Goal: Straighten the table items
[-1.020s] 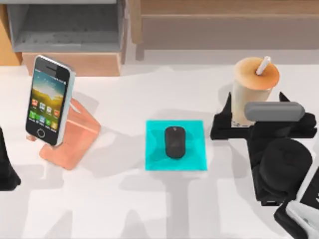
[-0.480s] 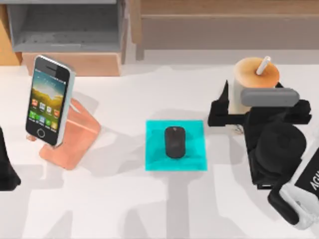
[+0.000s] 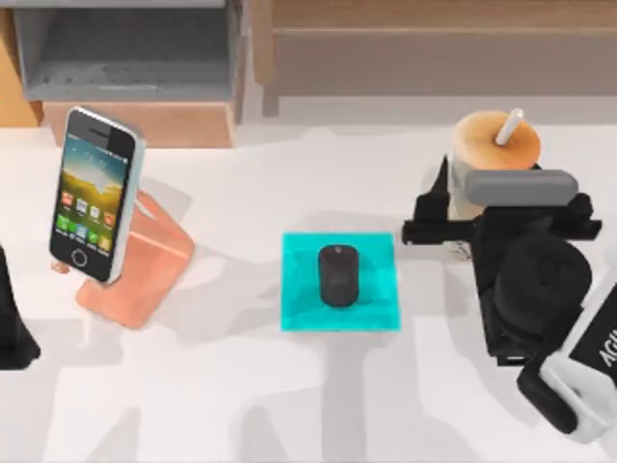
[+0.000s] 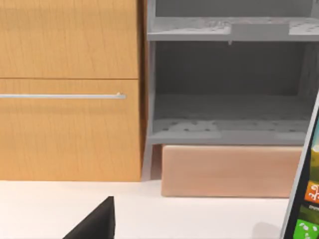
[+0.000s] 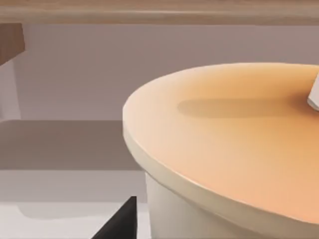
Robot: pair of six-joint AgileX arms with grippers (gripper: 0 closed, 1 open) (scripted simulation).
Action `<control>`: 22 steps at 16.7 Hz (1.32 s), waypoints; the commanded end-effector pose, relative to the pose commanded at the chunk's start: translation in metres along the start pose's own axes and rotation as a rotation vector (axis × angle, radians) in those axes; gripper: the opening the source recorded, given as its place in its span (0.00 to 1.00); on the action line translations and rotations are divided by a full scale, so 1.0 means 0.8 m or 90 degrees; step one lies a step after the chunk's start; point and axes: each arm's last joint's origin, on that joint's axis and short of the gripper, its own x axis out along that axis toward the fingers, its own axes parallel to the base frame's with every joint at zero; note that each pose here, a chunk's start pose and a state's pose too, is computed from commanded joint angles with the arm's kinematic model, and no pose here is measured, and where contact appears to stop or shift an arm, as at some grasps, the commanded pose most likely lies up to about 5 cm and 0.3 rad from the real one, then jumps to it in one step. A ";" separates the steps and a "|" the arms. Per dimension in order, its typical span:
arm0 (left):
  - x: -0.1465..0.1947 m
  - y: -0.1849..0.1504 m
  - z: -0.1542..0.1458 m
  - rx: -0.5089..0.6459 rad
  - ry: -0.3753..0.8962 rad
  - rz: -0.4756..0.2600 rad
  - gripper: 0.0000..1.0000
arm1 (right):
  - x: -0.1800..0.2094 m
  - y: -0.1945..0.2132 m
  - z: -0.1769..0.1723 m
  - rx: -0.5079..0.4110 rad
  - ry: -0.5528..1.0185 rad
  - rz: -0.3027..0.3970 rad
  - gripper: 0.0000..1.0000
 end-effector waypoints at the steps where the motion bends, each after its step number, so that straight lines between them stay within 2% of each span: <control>1: 0.000 0.000 0.000 0.000 0.000 0.000 1.00 | 0.000 0.000 0.000 0.000 0.000 0.000 0.62; 9: 0.000 0.000 0.000 0.000 0.000 0.000 1.00 | 0.000 0.000 0.000 0.000 0.000 0.000 0.02; 22: 0.000 0.000 0.000 0.000 0.000 0.000 1.00 | -0.001 0.000 0.009 0.001 0.000 0.001 0.00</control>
